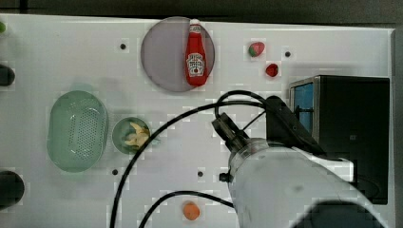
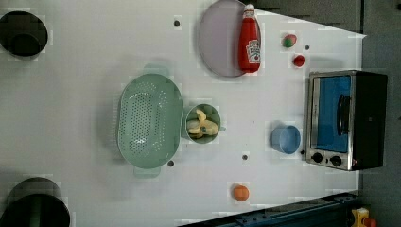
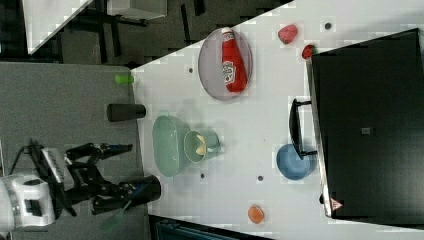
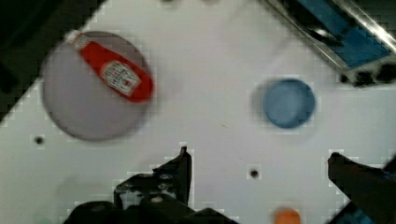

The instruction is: Pick Banana and place it in mug.

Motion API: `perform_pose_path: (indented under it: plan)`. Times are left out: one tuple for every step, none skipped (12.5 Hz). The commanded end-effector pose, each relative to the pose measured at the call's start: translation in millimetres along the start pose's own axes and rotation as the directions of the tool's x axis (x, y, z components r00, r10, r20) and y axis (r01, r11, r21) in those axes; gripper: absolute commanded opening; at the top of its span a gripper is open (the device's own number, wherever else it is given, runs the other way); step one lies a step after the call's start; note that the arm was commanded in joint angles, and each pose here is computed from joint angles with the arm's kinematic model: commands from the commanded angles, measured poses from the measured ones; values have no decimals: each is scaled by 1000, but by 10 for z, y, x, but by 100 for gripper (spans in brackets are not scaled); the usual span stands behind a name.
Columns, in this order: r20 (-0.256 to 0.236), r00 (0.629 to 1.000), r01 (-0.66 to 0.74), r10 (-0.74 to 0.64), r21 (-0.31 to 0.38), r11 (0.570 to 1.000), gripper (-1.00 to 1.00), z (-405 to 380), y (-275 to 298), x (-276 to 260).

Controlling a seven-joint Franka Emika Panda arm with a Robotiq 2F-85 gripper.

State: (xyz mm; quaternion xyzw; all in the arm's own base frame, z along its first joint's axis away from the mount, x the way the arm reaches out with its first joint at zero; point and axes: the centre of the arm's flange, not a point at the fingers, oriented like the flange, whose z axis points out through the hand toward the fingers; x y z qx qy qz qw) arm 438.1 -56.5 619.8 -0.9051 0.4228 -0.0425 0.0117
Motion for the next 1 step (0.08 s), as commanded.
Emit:
perform_pose_path:
  plan:
    - [44,999,23,-21,-61,998,100,118,-208,-267]
